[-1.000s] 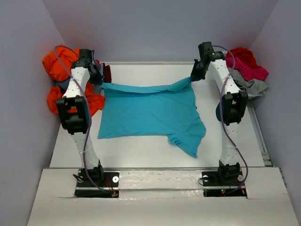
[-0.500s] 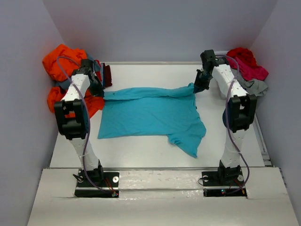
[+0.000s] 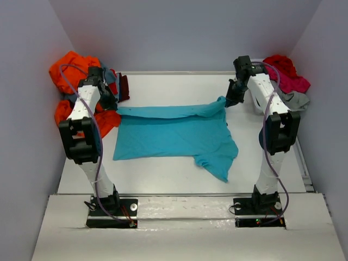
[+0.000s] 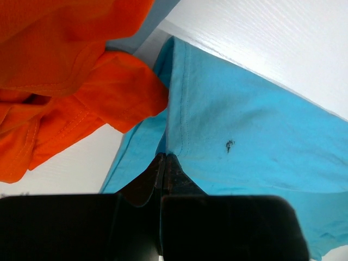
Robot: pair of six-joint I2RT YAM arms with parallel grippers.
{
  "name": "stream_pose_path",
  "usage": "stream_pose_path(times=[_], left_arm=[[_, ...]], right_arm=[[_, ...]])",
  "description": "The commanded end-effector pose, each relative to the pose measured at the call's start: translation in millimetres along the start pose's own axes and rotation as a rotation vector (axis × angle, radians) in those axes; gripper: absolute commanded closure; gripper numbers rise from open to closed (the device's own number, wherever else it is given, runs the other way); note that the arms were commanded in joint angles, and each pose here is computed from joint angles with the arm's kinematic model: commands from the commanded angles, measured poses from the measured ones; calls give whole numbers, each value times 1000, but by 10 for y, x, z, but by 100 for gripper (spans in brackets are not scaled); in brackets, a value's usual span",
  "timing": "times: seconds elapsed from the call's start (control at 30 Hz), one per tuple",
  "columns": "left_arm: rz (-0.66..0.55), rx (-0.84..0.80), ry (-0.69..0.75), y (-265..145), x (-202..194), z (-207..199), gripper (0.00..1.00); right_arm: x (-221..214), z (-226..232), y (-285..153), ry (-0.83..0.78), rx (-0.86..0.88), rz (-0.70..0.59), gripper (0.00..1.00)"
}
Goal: Fold and stack the t-shirts
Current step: Fold the flattened T-shirt at the center of the board.
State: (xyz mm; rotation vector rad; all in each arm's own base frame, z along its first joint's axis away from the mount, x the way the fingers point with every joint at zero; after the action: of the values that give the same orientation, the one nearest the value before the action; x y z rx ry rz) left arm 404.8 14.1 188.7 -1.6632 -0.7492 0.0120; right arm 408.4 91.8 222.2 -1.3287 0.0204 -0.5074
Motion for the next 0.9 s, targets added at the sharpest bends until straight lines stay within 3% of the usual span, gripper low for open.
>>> stream_pose_path(times=[0.0,0.6,0.67,0.7,0.73,0.77,0.83,0.87], left_arm=[[-24,-13,0,-239,-43,50,94],[46,7,-7,-93,-230,132,94],[64,2,-10,-49,-264,138,81],[77,6,-12,-26,-302,154,70],[78,-2,-13,-18,-313,150,53],[76,-2,-12,-13,-322,155,46],[68,-8,-8,-31,-339,160,36],[68,-11,-8,-37,-343,157,29]], right_arm=[[-80,-57,-247,-17,2,-17,93],[-505,-321,-130,-39,-69,125,93],[-530,-344,-30,-39,-79,153,93],[-532,-340,4,-38,-75,160,92],[-540,-331,64,-31,-65,172,90],[-542,-326,81,-29,-59,174,89],[-532,-315,104,-28,-49,169,70],[-530,-313,120,-27,-48,169,66]])
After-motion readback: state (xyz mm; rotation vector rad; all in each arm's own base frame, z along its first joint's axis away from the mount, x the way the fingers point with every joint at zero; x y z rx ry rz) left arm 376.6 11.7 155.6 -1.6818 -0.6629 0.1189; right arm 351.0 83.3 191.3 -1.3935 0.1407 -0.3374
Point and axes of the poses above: each gripper's point midway between its finger pads, its own y axis out along the fingers, its own z axis along the line the jaws close on, x = y × z, the point moved 7 cm from there along -y, back along the fingers, and after that the axes turned 2 degrees about y, right-handed, at the moved point
